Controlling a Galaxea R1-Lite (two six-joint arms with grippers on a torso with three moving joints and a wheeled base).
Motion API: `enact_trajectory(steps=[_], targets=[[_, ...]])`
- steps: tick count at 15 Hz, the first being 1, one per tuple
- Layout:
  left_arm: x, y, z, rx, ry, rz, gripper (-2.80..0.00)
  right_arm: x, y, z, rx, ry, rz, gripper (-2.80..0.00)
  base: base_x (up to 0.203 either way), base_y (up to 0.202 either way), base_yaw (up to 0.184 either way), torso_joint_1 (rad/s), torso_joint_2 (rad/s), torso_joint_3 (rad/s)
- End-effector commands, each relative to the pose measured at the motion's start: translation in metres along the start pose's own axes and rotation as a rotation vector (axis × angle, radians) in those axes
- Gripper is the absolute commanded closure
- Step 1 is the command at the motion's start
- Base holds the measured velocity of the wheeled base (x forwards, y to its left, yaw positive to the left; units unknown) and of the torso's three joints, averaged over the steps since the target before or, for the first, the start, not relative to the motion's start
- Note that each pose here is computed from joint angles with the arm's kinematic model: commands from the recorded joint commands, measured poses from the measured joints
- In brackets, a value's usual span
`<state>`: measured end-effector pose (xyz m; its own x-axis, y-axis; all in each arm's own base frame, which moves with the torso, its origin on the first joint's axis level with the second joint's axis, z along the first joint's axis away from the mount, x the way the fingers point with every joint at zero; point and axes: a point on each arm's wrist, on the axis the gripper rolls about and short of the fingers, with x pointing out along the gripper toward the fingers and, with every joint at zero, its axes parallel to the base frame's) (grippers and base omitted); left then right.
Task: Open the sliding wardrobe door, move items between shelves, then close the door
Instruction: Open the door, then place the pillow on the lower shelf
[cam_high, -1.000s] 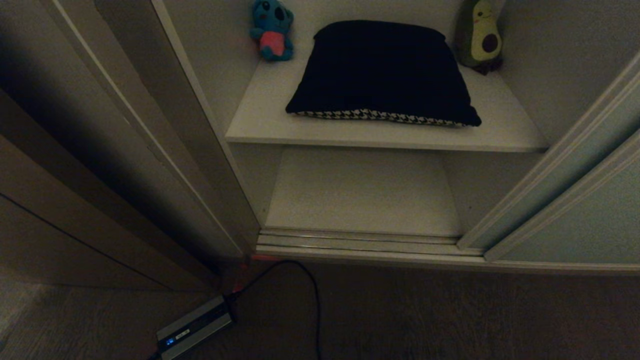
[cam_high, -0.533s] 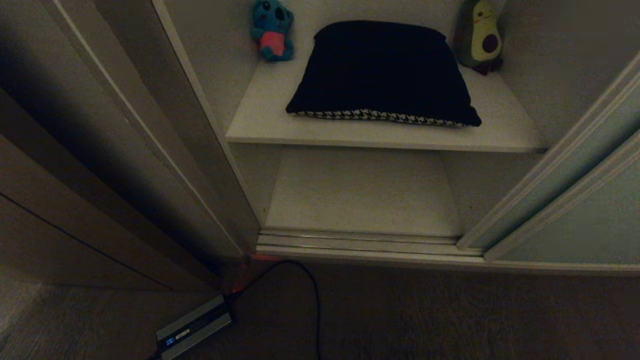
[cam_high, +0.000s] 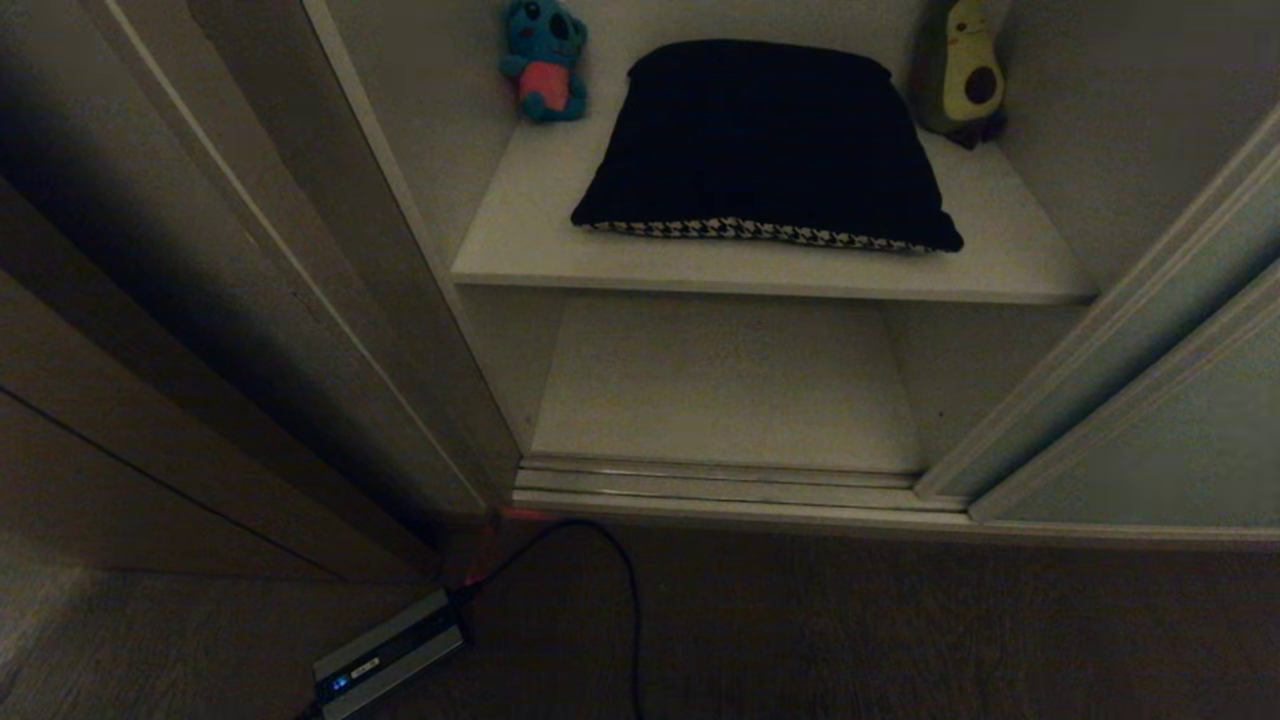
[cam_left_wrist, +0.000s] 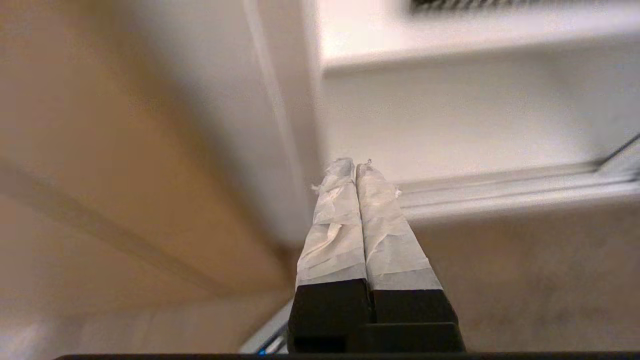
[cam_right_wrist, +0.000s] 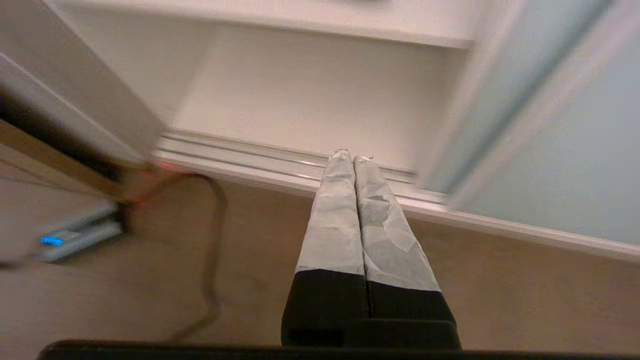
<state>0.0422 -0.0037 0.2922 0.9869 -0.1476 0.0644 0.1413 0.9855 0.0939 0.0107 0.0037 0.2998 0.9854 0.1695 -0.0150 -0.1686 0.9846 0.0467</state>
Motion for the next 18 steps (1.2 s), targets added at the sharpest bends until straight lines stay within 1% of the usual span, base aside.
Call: enact_trajectory(steps=[1, 3, 5, 7, 8, 10, 13, 15, 17, 18], targets=[[0.060, 0.007, 0.013, -0.033, 0.096, -0.029, 0.00, 0.035, -0.005, 0.014, 0.033, 0.073, 0.015, 0.00, 0.000, 0.000, 0.000, 0.000, 0.00, 0.000], [0.096, 0.005, 0.028, -0.089, 0.098, -0.097, 0.00, 0.060, -0.007, 0.023, 0.073, 0.113, 0.043, 0.00, 0.000, 0.000, 0.000, 0.000, 0.00, 0.000], [0.127, -0.003, 0.042, -0.141, 0.094, -0.162, 0.00, 0.083, -0.010, 0.027, 0.106, 0.144, 0.069, 0.00, 0.000, 0.000, 0.000, 0.000, 0.00, 0.000], [0.155, -0.015, 0.045, -0.164, 0.117, -0.217, 0.00, 0.102, -0.011, 0.035, 0.150, 0.136, 0.096, 0.00, 0.000, 0.000, 0.000, 0.000, 0.00, 0.000], [0.168, -0.022, 0.044, -0.167, 0.134, -0.227, 0.00, 0.112, -0.012, 0.037, 0.165, 0.141, 0.105, 0.00, 0.000, 0.000, 0.000, 0.000, 0.00, 0.000], [0.203, -0.042, 0.039, -0.171, 0.171, -0.209, 0.00, 0.135, -0.010, 0.037, 0.182, 0.162, 0.140, 0.00, 0.000, 0.000, 0.000, 0.000, 0.00, 0.000], [0.251, -0.064, 0.040, -0.226, 0.174, -0.175, 0.00, 0.174, -0.011, 0.031, 0.189, 0.196, 0.155, 0.00, 0.000, 0.000, 0.000, 0.000, 0.00, 0.000], [0.277, -0.077, 0.030, -0.263, 0.199, -0.156, 0.00, 0.201, -0.013, 0.024, 0.192, 0.207, 0.155, 0.00, 0.000, 0.000, 0.000, 0.000, 0.00, 0.000], [0.302, -0.088, 0.014, -0.308, 0.236, -0.143, 0.00, 0.230, -0.016, 0.013, 0.206, 0.216, 0.155, 0.00, 0.000, 0.000, 0.000, 0.000, 0.00, 0.000], [0.310, -0.092, 0.008, -0.323, 0.240, -0.142, 0.00, 0.242, -0.017, 0.008, 0.215, 0.218, 0.152, 0.00, 0.000, 0.000, 0.000, 0.000, 0.00, 0.000]])
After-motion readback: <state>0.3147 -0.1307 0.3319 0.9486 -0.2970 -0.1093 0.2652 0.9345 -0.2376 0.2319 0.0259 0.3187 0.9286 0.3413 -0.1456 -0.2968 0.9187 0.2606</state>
